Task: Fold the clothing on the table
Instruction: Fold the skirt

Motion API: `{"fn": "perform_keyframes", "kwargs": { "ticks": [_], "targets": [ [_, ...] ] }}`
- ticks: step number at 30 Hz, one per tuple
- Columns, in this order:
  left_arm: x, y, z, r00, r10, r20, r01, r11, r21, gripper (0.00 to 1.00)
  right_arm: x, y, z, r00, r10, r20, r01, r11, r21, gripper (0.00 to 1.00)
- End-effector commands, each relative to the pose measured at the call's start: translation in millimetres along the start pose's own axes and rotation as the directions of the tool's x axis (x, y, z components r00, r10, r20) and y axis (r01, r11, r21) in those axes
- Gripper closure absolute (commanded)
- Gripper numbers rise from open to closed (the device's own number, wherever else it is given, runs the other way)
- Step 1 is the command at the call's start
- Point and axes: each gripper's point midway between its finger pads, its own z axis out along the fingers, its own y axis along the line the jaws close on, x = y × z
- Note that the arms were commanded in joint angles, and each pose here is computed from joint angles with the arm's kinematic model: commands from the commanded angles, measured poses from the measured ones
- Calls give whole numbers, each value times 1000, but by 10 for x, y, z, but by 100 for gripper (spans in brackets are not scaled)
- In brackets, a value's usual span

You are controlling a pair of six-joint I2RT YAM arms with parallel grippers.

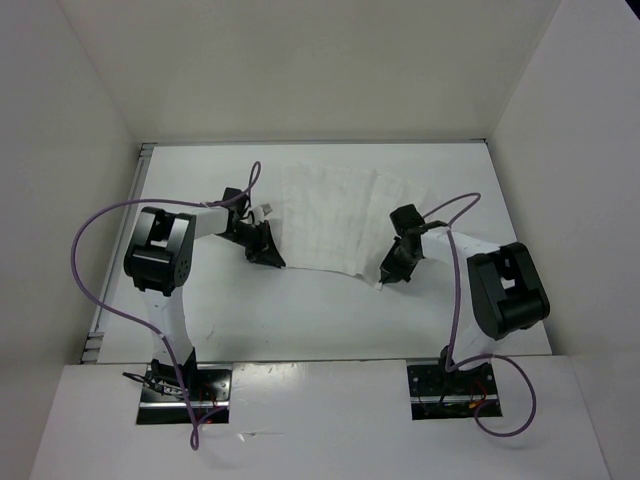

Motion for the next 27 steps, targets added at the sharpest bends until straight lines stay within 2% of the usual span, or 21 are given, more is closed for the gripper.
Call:
{"fn": "perform_keyframes", "kwargs": {
  "ticks": [1, 4, 5, 6, 7, 8, 10, 12, 15, 17, 18, 21, 22, 23, 25, 27],
  "targets": [
    [-7, 140, 32, 999, 34, 6, -33, 998, -49, 100, 9, -26, 234, 1000, -10, 21, 9, 999, 44, 100],
    [-396, -60, -177, 994, 54, 94, -55, 998, 6, 100, -453, 169, 2, 987, -59, 150, 50, 997, 63, 100],
    [-525, -138, -262, 990, 68, 122, -70, 998, 12, 100, -803, 372, -203, 973, -41, 225, 39, 999, 15, 100],
    [-632, -153, -303, 990, 59, 128, -61, 998, 11, 100, -977, 411, -281, 965, -62, 254, 60, 998, 15, 100],
    [-937, -312, -477, 974, 110, 198, -115, 993, 13, 100, -1151, 469, -360, 957, -55, 284, 57, 998, -2, 100],
    [-1029, -390, -528, 969, 124, 212, -130, 991, 15, 100, -1489, 571, -548, 938, -19, 345, 35, 999, -42, 100],
    [-1173, -438, -661, 961, 128, 245, -139, 990, 27, 100, -1773, 673, -682, 926, -18, 377, 48, 996, -71, 100],
    [-1160, -473, -819, 950, 136, 281, -145, 989, 11, 100, -1802, 630, -729, 927, -21, 374, 46, 997, -59, 100],
    [-854, -284, -818, 960, 103, 259, -102, 995, -19, 100, -1560, 560, -680, 950, -28, 310, 57, 995, -85, 100],
    [-648, -231, -820, 963, 113, 246, -110, 994, -26, 100, -1218, 427, -608, 974, -37, 223, 63, 992, -111, 100],
    [-386, -108, -721, 979, 68, 193, -67, 998, -13, 100, -1009, 298, -573, 983, -40, 181, 61, 992, -111, 100],
    [54, -132, -751, 988, 66, 138, -68, 998, 10, 100, -491, 200, -581, 995, -74, 66, 82, 988, -134, 100],
    [172, -210, -836, 985, 88, 146, -92, 995, 23, 100, -272, 120, -632, 996, -77, 36, 82, 987, -141, 100],
    [416, -201, -808, 993, 71, 94, -74, 997, 27, 100, -100, 122, -692, 997, -79, -3, 78, 984, -161, 100],
    [602, -337, -946, 991, 91, 100, -95, 995, 30, 100, 297, 56, -825, 991, -116, -72, 105, 984, -141, 100],
    [815, -391, -1056, 995, 66, 74, -68, 997, 25, 100, 532, 137, -1108, 990, -125, -71, 110, 976, -190, 100]
  ]
}}
